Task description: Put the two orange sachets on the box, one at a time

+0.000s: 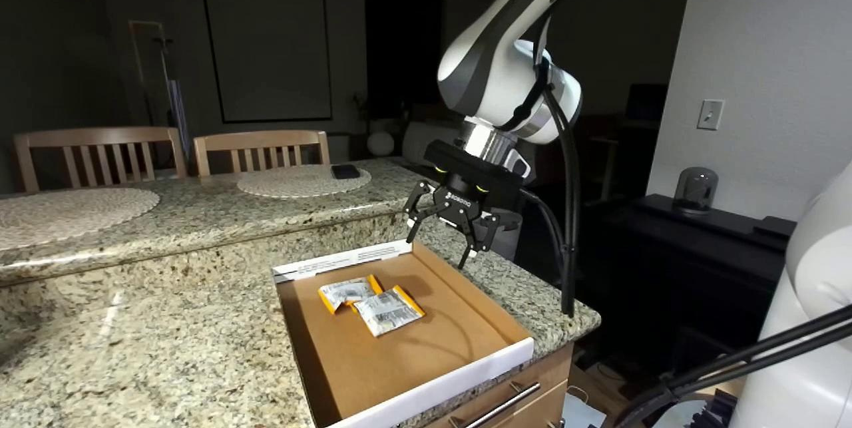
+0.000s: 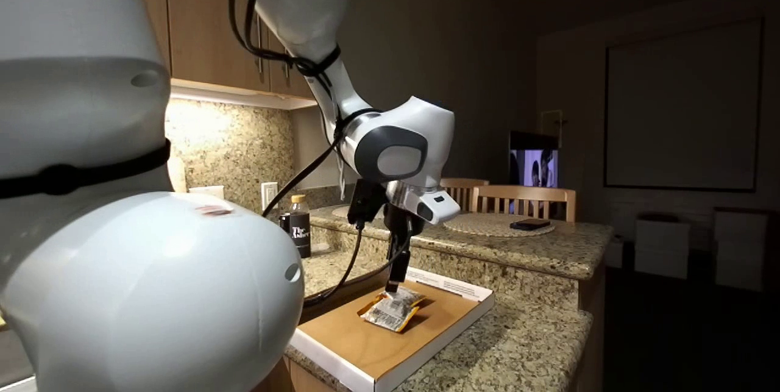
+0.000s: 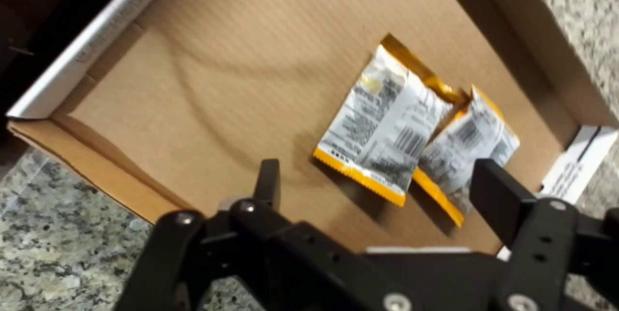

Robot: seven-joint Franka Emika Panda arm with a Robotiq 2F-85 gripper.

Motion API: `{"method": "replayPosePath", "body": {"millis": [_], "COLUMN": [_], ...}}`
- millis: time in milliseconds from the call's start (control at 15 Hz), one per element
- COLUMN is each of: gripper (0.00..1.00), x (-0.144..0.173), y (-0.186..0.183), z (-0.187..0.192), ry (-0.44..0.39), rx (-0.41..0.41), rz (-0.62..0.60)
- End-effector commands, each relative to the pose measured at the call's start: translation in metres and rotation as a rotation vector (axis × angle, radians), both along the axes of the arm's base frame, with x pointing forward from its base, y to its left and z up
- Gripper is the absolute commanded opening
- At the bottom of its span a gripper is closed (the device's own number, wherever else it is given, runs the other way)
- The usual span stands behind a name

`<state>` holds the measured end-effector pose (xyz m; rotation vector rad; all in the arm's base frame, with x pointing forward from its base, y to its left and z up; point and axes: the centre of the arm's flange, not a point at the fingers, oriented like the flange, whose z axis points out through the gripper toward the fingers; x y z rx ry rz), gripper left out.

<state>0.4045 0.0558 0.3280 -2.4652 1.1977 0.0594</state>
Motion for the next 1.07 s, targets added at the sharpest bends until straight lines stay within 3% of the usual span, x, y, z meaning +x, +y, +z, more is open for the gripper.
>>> {"method": "replayPosePath", "body": {"millis": [0, 467, 667, 867, 1000], "gripper": [1.00, 1.00, 1.00, 1.00, 1.00], "x": [-0.015, -0.027, -0.041, -0.055, -0.060], "y": [0.024, 0.073, 0.074, 0.058, 0.046], "z": [0.043, 0.109, 0.118, 0.116, 0.117], "ry": [0.078, 0.299, 0.365, 0.317, 0.214], "rx": [-0.044, -0.282, -0.411, -0.547, -0.548], "rz": [0.197, 0.533, 0.644, 0.726, 0.743]}}
